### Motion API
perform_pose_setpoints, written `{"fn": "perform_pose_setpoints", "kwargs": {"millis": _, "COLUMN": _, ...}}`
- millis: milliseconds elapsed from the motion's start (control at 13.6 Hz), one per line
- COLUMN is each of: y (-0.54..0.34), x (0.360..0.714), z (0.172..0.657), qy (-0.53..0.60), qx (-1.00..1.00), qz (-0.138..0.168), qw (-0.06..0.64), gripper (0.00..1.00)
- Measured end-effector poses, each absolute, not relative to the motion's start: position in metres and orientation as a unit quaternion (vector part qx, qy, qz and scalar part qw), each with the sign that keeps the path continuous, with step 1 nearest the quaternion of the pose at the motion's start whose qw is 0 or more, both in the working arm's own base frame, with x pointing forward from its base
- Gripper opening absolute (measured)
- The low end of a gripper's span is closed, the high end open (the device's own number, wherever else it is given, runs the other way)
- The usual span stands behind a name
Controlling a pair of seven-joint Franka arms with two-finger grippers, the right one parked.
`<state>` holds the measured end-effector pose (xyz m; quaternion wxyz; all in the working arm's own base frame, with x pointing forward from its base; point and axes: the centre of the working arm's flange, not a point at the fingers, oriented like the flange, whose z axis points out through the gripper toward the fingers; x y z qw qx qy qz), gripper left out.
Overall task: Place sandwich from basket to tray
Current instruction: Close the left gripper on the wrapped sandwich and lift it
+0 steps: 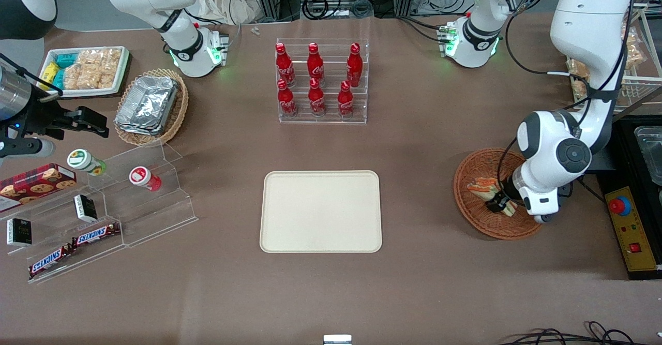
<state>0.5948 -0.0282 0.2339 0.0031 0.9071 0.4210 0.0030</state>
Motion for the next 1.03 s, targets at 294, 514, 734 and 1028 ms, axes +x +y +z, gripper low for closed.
{"fn": "perform_pose_setpoints", "kwargs": {"millis": 294, "y": -0.028, "x": 0.596, "z": 0.242, "qy": 0.43, "qx": 0.903, "qz": 0.001, "qw": 0.001, "gripper": 0.47}}
{"fn": "perform_pose_setpoints", "kwargs": {"millis": 514, "y": -0.029, "x": 0.604, "z": 0.284, "qy": 0.432, "qx": 0.901, "qz": -0.028, "qw": -0.018, "gripper": 0.33}}
{"fn": "perform_pose_setpoints", "kwargs": {"millis": 734, "y": -0.053, "x": 0.618, "z": 0.366, "qy": 0.417, "qx": 0.907, "qz": -0.048, "qw": -0.027, "gripper": 0.3}}
{"fn": "perform_pose_setpoints", "kwargs": {"millis": 1028, "y": -0.105, "x": 0.631, "z": 0.458, "qy": 0.379, "qx": 0.925, "qz": -0.034, "qw": -0.009, "gripper": 0.18}}
